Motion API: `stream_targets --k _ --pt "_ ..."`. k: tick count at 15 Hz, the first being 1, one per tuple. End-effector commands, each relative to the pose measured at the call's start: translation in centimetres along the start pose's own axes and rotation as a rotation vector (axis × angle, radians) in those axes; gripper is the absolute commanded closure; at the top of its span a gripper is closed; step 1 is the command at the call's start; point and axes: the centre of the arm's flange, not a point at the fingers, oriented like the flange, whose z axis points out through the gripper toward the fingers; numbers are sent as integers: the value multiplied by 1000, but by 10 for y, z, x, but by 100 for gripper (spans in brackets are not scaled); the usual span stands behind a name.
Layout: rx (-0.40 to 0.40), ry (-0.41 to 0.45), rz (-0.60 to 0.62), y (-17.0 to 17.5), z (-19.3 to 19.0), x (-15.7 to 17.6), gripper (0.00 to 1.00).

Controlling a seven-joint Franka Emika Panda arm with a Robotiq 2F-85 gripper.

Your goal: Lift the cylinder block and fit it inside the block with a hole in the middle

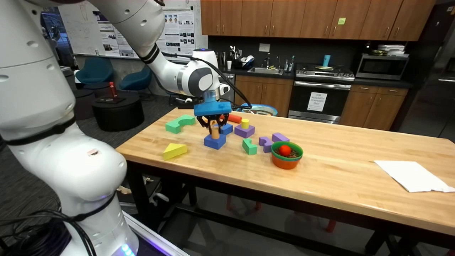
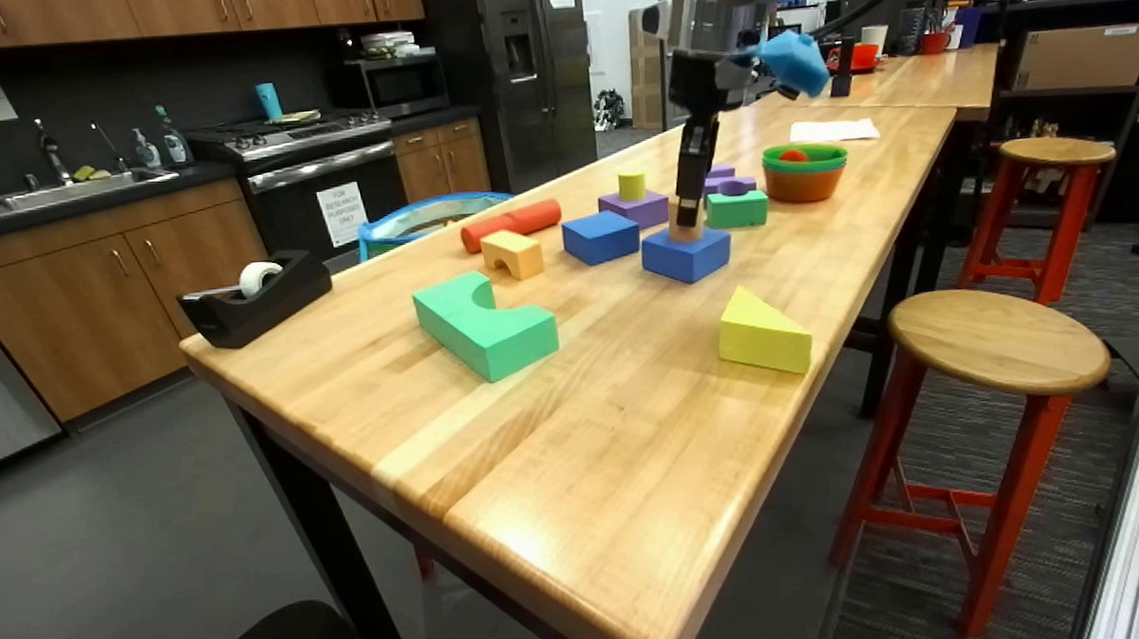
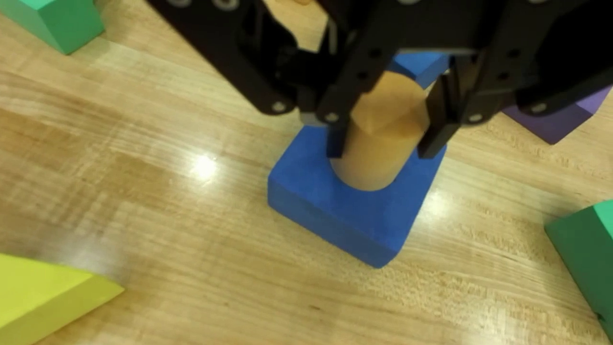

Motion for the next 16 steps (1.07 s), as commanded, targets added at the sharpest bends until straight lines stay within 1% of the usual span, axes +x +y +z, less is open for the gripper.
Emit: stream_targets --k 1,2,5,7,8,10,13,16 --pt "0 0 24 6 14 2 84" --pt "-2 -1 28 6 14 2 38" --pt "-8 -6 38 6 16 2 23" --pt "-11 -4 43 6 17 2 11" --pt "-14 -2 44 6 16 1 3" --pt "-19 5 47 6 13 2 0" --pt "-19 18 53 4 4 5 0" --pt "-32 50 52 -2 -18 5 0"
